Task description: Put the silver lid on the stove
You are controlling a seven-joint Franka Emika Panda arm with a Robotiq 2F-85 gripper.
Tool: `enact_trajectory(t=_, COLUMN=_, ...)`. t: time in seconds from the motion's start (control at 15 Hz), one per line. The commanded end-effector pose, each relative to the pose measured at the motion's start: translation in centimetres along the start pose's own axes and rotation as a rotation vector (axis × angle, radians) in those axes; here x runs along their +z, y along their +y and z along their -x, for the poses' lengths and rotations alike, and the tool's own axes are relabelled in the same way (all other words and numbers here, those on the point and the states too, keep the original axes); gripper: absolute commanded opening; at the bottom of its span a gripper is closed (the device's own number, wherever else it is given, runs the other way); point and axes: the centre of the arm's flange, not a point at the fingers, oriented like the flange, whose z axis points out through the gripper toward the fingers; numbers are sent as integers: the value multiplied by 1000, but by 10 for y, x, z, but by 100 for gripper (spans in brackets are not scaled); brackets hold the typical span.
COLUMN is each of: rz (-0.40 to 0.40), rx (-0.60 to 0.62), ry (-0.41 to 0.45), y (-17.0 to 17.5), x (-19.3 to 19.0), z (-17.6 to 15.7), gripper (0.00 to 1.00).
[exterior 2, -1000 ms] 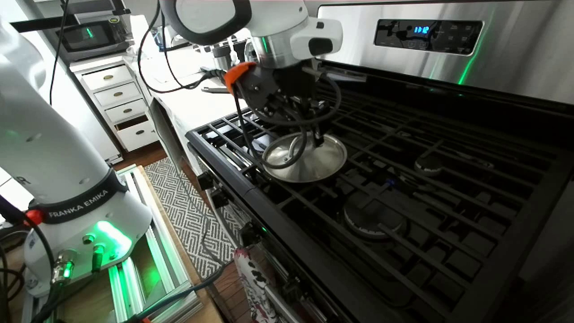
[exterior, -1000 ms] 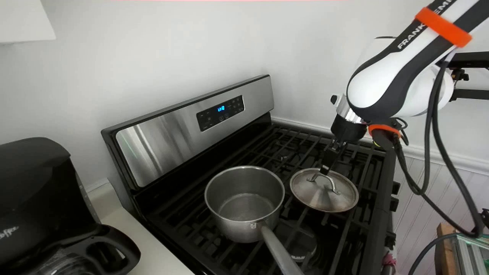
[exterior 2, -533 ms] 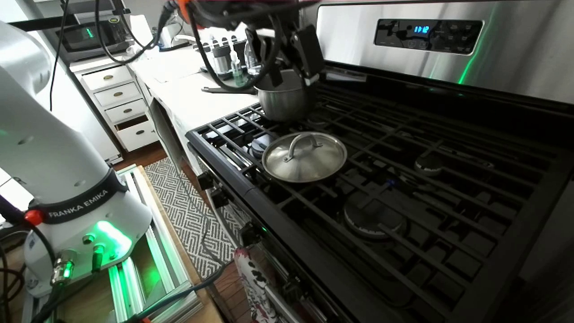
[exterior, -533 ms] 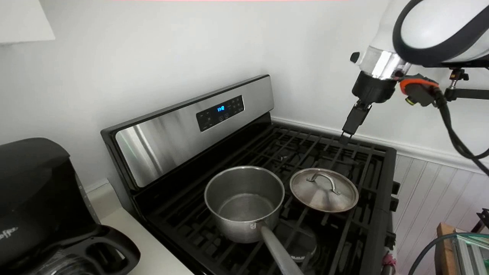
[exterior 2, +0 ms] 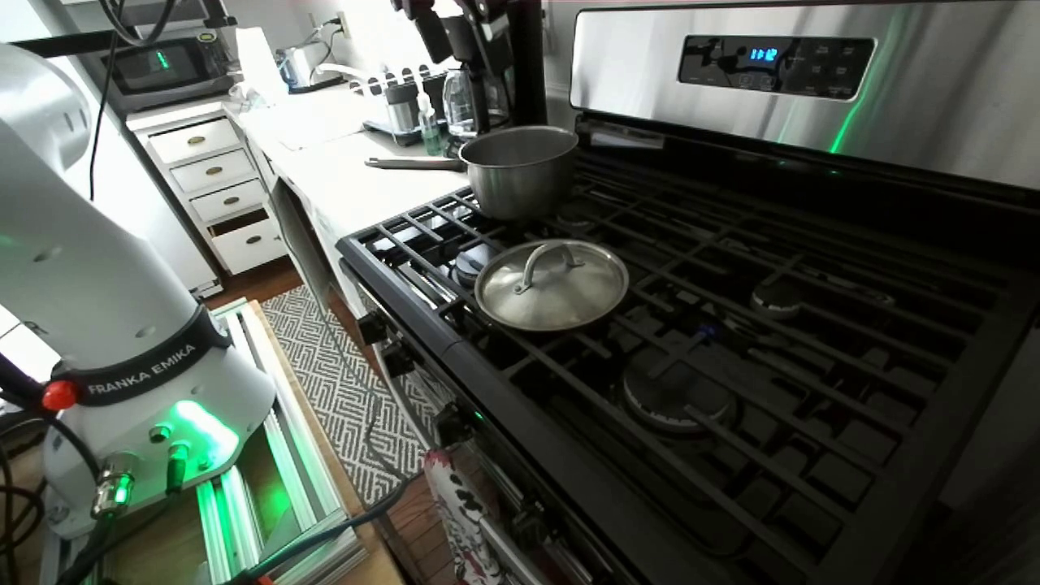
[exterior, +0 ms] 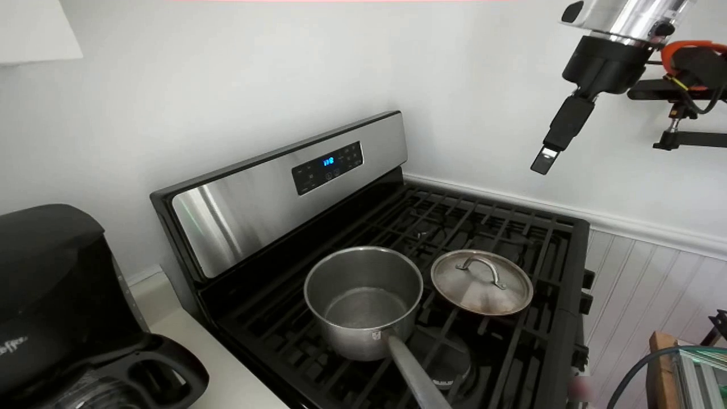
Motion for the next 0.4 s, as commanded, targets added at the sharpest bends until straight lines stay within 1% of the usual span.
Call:
enact_trajectory(t=0.0, rz=1, rx=2, ry=3, y=-1, x=-3, z=0, gripper=100)
enact_trajectory(t=0.33, rz=1, rx=5, ry=4, y=-2, x=-4, z=1, gripper=100)
